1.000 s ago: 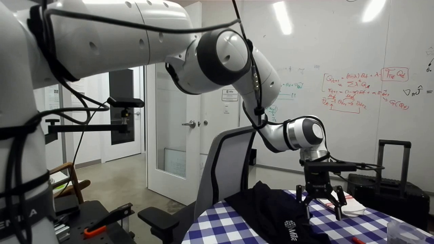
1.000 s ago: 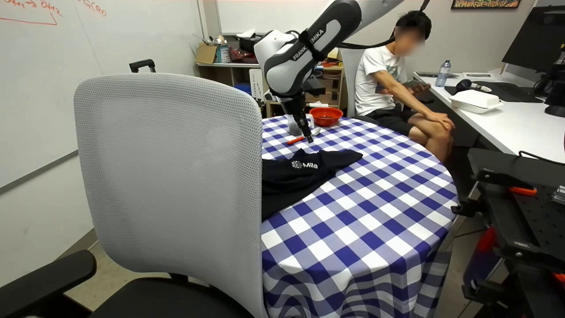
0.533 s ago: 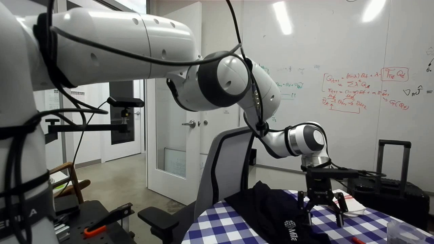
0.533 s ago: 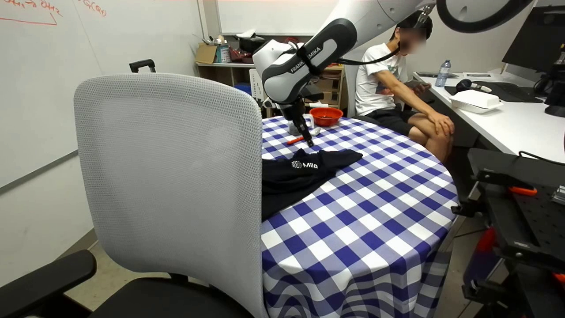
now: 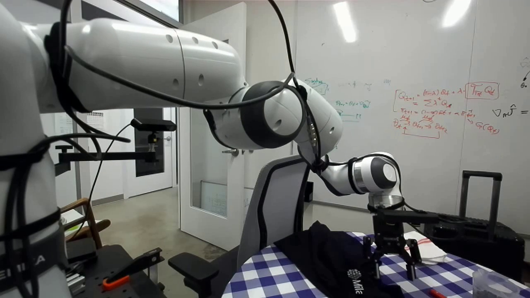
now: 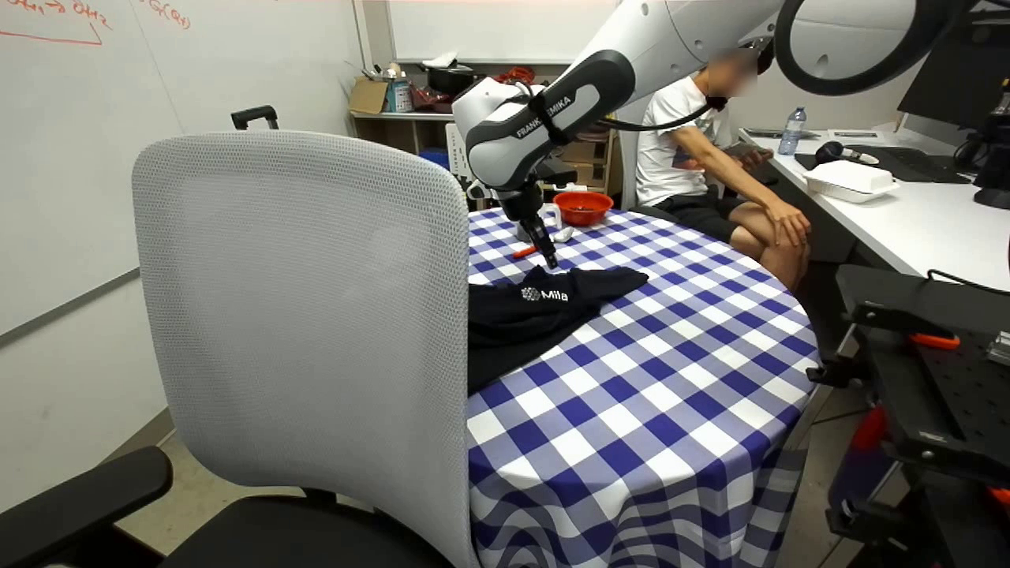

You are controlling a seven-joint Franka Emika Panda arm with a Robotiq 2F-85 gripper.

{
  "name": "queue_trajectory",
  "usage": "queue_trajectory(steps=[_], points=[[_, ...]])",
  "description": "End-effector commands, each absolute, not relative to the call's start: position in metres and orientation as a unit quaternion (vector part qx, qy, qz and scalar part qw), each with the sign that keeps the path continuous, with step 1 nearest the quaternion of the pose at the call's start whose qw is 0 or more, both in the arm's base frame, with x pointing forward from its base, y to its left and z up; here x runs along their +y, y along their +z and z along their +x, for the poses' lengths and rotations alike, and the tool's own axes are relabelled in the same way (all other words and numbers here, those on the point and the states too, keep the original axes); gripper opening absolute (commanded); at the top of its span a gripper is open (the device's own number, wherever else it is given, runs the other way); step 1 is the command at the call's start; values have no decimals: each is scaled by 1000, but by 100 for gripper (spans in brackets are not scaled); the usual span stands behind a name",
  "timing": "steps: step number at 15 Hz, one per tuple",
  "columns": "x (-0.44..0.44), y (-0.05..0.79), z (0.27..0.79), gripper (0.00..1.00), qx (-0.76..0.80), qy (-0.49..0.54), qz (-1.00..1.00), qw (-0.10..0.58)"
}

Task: Pick up the black hood and hang it on the chair

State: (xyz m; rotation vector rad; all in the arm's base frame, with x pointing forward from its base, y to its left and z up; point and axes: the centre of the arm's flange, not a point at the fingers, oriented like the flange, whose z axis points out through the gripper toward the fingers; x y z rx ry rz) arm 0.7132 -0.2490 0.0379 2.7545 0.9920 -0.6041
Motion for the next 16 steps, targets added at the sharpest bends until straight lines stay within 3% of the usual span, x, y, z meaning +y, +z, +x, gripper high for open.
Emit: queue_trajectory(steps=[1,14,16], points=[[-267,29,762,97,361,-191,912,35],[-267,7,770,96,397,-203,895,25],[-268,5,771,92,397,-205,894,24]])
